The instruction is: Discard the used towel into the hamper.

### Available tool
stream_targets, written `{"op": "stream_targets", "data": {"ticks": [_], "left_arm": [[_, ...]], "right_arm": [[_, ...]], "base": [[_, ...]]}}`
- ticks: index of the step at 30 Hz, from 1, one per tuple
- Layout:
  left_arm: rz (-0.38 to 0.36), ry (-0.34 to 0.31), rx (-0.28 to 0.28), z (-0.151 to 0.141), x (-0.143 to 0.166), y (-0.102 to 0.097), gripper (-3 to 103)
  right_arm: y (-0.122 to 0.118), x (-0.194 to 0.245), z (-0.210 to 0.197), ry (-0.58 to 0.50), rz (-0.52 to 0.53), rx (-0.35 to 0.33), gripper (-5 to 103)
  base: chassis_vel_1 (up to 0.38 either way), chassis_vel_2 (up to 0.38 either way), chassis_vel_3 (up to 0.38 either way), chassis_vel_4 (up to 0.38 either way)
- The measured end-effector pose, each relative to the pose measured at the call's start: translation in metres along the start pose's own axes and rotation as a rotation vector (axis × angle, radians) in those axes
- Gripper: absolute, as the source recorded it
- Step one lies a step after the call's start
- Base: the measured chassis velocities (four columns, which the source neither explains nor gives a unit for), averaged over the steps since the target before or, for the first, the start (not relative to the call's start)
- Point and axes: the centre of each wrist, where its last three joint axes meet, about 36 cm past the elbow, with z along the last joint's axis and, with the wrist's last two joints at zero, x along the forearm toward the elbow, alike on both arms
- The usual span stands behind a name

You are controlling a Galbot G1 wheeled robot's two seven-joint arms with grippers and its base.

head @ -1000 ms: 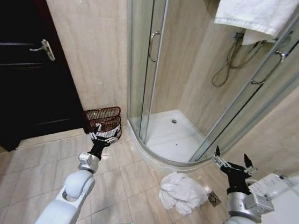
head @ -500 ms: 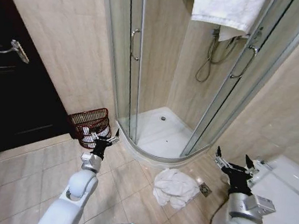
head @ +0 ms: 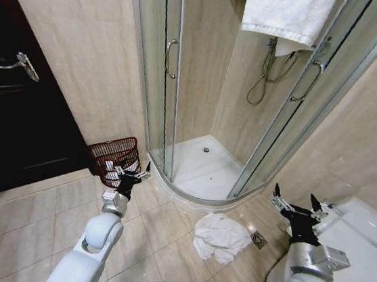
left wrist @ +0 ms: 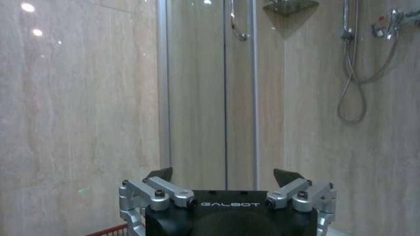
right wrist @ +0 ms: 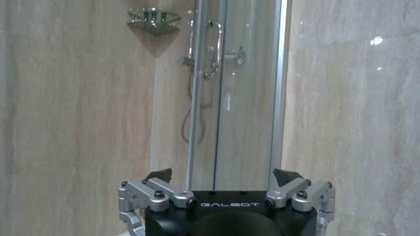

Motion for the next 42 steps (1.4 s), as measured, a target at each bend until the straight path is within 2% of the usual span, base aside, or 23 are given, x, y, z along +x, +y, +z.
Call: {"op": "stream_targets", "data": {"ticks": [12, 23, 25, 28, 32, 37, 42], "left_arm": [[0.012, -0.021, -0.014, -0.029, -0.001, 0.010, 100], [0.006, -0.025, -0.010, -0.036, 0.007, 0.007, 100], [-0.004, -0.020, -0.018, -0.037, 0.007, 0.006, 100], [-0.023, -0.024, -0.070, -0.033, 0.006, 0.008, 100], [-0.029, -0.028, -0.084, -0.033, 0.006, 0.010, 100], [-0.026, -0.030, -0.079, -0.033, 0.007, 0.014, 100], [-0.005, -0.025, -0.041, -0.037, 0.009, 0.015, 100]], "right_arm": [[0.006, -0.001, 0.001, -0.009, -0.004, -0.009, 100], [0.005, 0.002, -0.007, -0.029, -0.006, -0.005, 100], [0.005, 0.002, -0.007, -0.033, -0.004, -0.005, 100], [0.002, 0.002, -0.003, -0.053, -0.012, -0.004, 100], [0.001, 0.002, -0.001, -0.058, -0.034, -0.008, 100], [0.002, 0.002, -0.002, -0.062, -0.043, -0.008, 100], [0.003, 0.002, -0.004, -0.073, -0.050, -0.011, 100]], "base": [[0.000, 0.000, 0.000, 0.000], [0.000, 0.000, 0.000, 0.000], [0.000, 0.000, 0.000, 0.000], [0.000, 0.000, 0.000, 0.000], [0.000, 0.000, 0.000, 0.000], [0.000, 0.000, 0.000, 0.000], [0.000, 0.000, 0.000, 0.000]]}}
